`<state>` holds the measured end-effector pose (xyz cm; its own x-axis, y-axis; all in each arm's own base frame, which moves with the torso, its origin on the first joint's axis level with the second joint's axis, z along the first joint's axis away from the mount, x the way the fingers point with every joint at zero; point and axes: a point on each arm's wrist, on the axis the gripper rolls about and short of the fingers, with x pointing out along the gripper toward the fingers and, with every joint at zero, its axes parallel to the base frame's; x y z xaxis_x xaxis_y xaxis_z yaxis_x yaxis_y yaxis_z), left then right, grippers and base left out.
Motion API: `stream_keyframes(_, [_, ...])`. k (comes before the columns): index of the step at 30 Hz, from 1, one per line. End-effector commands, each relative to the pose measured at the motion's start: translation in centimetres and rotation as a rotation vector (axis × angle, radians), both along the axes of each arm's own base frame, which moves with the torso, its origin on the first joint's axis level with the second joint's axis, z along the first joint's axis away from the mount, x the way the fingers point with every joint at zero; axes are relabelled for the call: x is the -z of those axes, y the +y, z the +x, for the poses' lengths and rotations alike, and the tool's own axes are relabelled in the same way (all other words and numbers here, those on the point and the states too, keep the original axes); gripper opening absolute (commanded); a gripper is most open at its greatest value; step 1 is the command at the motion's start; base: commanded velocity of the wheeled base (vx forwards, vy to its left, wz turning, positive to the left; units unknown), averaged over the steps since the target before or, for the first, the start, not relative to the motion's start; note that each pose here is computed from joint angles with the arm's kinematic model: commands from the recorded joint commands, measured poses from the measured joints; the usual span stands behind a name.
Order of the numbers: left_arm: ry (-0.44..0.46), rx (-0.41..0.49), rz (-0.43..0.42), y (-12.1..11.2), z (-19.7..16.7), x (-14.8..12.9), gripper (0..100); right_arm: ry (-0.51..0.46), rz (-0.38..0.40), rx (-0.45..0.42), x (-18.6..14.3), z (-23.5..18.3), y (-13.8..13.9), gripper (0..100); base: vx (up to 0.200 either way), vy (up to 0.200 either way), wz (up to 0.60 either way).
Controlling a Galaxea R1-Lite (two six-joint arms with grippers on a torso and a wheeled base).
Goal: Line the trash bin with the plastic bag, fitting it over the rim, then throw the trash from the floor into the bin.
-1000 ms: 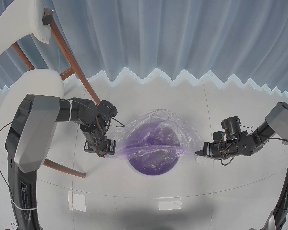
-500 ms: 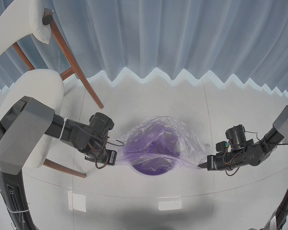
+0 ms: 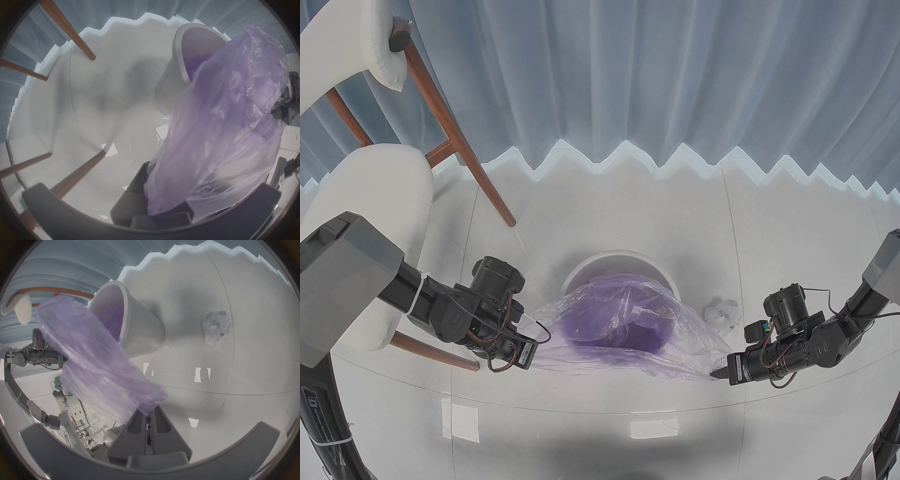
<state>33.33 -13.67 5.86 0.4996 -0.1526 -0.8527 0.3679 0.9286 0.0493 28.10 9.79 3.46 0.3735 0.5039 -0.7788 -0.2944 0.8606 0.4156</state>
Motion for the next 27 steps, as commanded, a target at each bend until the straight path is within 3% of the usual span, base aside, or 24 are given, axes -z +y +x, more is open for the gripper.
stream_keyframes(1, [-0.062,0.113,0.051,2.8,0.6,1.1,0,0.007,-0.045,0.029,2.1,0.4,-0.2,0,0.0,0.0,0.0])
stream_keyframes(12, [-0.114,0.28,0.141,4.6,1.7,2.4,0,-0.036,-0.065,0.06,3.1,1.5,-0.3,0,0.0,0.0,0.0])
stream_keyframes(27, [-0.121,0.34,0.152,2.8,2.0,4.1,0,-0.082,-0.101,0.112,3.8,4.1,-0.2,0,0.0,0.0,0.0])
